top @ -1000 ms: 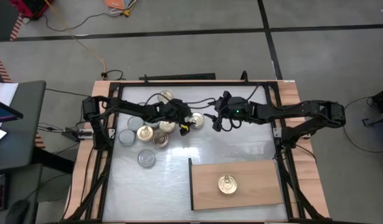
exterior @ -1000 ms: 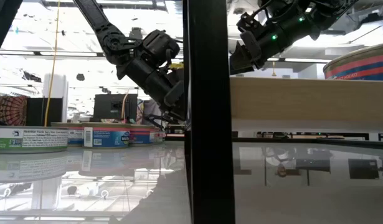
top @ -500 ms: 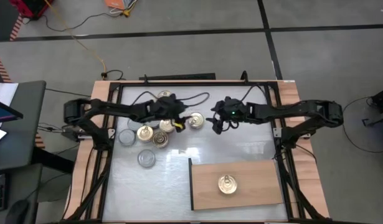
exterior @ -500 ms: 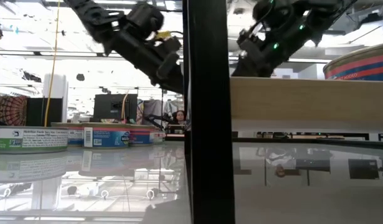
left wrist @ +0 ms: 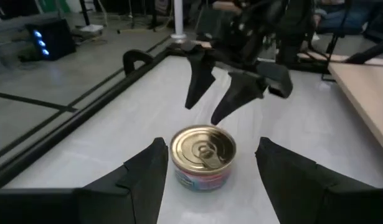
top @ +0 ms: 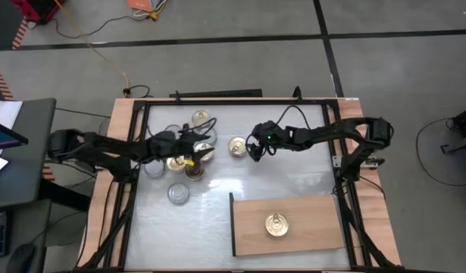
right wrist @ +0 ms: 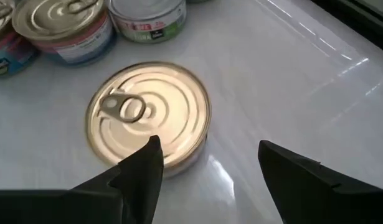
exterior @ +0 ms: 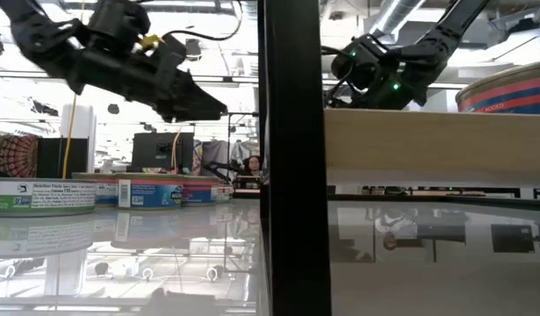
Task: Stack canned seafood by type on shelf
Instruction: Stack the blue pink tuna can on top of the blue pink tuna can on the shelf
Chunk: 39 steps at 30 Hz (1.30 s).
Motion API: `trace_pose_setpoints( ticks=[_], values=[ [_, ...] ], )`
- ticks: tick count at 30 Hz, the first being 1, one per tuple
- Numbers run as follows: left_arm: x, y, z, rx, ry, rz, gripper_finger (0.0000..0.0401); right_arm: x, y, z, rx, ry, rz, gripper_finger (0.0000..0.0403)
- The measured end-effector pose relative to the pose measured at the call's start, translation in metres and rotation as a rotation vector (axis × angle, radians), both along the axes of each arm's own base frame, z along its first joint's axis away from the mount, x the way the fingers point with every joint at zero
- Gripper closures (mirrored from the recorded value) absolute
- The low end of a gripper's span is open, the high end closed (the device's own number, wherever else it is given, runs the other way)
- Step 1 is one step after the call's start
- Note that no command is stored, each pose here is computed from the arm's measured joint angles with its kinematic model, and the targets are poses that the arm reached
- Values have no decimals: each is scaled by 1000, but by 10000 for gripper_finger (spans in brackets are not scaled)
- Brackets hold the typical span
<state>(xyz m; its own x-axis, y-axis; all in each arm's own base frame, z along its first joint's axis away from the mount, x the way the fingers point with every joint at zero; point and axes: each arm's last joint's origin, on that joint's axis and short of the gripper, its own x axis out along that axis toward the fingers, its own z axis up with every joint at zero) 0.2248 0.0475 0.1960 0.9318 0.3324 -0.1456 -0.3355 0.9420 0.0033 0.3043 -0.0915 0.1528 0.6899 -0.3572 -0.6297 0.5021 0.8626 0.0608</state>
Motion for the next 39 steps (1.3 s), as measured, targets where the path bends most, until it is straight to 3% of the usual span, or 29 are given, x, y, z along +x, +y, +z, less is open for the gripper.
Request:
trace_pose_setpoints(
  ticks=[13, 24, 34, 39],
  values=[
    [-14, -21, 2, 24, 24, 28, 168, 4, -3, -27, 49, 74, -30, 117],
    [-15, -20, -4, 13, 81, 43, 168, -16, -3, -31, 70, 258, -64, 117],
    [-15, -20, -5, 8, 93, 42, 168, -22, -1, -15, 65, 250, -68, 117],
    [-15, -21, -5, 7, 97, 41, 168, -34, 2, 6, 2, 261, -121, 117]
  ],
)
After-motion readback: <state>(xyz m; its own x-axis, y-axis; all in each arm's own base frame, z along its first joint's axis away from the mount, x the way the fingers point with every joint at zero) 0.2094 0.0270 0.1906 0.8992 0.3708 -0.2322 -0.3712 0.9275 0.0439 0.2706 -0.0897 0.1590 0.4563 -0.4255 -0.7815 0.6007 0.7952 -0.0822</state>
